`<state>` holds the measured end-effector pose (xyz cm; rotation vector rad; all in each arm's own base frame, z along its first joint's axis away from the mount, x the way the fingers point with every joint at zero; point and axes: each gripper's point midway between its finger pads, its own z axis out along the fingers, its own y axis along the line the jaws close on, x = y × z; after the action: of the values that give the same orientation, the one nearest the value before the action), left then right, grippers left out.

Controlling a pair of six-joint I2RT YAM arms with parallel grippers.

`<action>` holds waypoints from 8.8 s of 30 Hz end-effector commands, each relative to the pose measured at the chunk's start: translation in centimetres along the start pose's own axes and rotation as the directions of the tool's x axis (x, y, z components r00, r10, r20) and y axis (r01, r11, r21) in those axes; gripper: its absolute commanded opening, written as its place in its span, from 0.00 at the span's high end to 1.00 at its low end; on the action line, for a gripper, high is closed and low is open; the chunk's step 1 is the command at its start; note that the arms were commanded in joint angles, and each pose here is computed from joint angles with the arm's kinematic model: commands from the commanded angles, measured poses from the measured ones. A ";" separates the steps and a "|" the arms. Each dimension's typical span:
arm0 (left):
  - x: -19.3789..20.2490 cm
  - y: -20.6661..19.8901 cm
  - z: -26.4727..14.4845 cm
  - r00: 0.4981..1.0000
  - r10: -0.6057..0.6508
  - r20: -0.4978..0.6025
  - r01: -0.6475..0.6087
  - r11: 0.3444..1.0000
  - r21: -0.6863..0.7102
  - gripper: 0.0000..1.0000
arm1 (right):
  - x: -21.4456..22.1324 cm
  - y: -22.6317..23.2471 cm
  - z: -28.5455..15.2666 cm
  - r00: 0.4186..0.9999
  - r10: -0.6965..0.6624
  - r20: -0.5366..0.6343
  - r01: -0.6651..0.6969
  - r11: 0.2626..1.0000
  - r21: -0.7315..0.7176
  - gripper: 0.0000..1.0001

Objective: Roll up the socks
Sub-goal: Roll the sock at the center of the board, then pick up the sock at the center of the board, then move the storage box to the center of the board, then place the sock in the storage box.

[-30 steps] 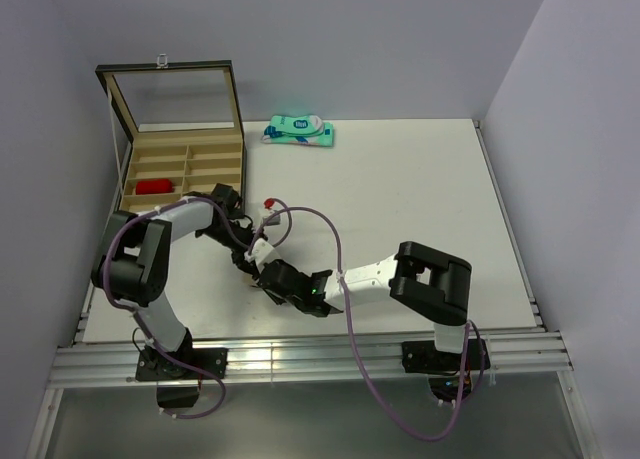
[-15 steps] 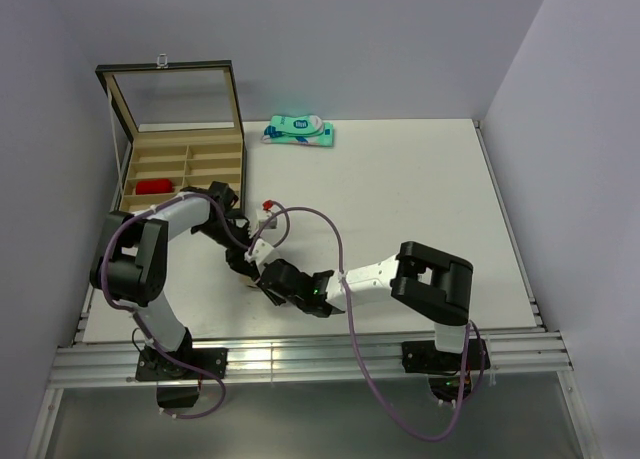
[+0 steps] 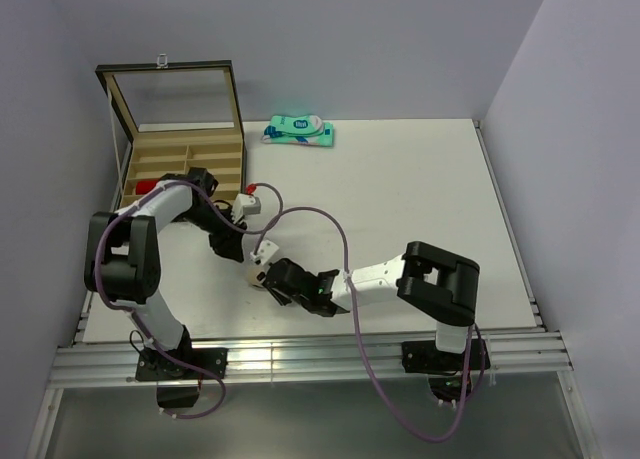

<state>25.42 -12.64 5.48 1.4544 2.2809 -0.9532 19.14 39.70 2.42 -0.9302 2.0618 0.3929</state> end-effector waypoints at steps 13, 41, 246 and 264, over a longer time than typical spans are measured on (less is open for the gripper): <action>-5.3 6.3 -9.8 0.943 -0.059 0.327 0.171 0.931 -0.323 0.58 | -5.6 -3.1 -1.0 0.995 0.029 0.098 -0.034 0.998 0.052 1.00; -6.0 8.7 -28.6 0.734 -0.100 0.672 0.541 0.683 -0.490 0.59 | -26.5 -9.9 9.6 0.920 -0.308 0.243 0.278 0.949 0.150 1.00; -3.5 15.3 -9.6 0.605 -0.526 0.597 0.719 0.683 -0.127 0.62 | 4.5 -5.6 15.7 0.851 -0.071 -0.520 0.009 0.993 -0.120 1.00; -0.9 15.0 -6.6 0.688 -0.524 0.502 0.699 0.664 -0.265 0.64 | 0.9 -5.5 15.2 0.908 -0.026 -0.418 -0.019 0.994 -0.104 0.67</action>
<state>40.51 -4.89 6.51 0.1816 2.4291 -0.7839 37.98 51.70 4.29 -0.9565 2.0506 0.5355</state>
